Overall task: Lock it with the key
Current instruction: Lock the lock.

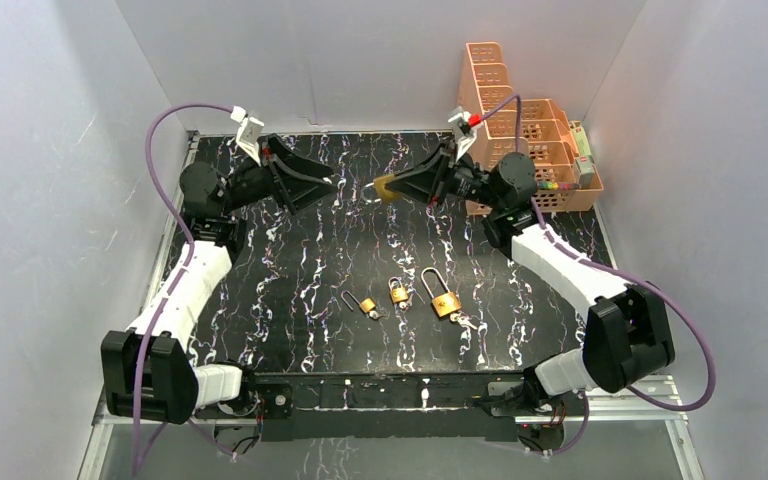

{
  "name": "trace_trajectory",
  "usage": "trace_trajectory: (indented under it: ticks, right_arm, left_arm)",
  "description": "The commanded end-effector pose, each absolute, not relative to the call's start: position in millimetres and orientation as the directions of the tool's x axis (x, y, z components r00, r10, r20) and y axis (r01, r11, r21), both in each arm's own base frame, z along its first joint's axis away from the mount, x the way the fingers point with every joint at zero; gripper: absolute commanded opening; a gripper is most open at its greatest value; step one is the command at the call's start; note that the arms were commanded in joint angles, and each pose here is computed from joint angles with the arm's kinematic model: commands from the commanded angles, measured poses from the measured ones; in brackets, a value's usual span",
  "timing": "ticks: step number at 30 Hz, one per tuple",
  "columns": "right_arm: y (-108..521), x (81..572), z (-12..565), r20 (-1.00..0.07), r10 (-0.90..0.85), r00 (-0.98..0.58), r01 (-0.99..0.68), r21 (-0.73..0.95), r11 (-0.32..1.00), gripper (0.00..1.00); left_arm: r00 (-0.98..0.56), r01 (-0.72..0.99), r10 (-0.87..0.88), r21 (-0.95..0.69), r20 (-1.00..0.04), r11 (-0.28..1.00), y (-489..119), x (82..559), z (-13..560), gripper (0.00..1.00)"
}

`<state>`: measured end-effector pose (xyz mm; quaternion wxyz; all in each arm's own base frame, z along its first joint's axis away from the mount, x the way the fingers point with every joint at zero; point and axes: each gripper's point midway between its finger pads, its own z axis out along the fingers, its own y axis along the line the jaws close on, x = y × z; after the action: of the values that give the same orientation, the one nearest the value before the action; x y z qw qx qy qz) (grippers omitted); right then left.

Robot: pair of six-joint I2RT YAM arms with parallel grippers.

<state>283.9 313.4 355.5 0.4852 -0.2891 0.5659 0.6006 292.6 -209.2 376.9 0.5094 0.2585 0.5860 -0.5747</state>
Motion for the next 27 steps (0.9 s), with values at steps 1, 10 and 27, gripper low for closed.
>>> trace_trajectory:
  ticks: [1,10,27]
  right_arm:
    - [296,278,419,-0.863,0.442,-0.242,-0.955,0.293,0.048,0.00]
    - [302,284,433,-0.840,0.475,-0.264,-0.957,0.288,-0.025,0.00]
    - [304,286,440,-0.834,0.486,-0.262,-0.960,0.276,-0.044,0.00]
  left_arm:
    - [-0.299,0.914,-0.325,-0.367,-0.897,0.174,-217,278,390,0.73]
    - [-0.284,0.916,-0.414,-0.372,-0.865,0.148,-240,286,397,0.73]
    - [-0.286,0.916,-0.430,-0.376,-0.856,0.138,-252,292,395,0.74]
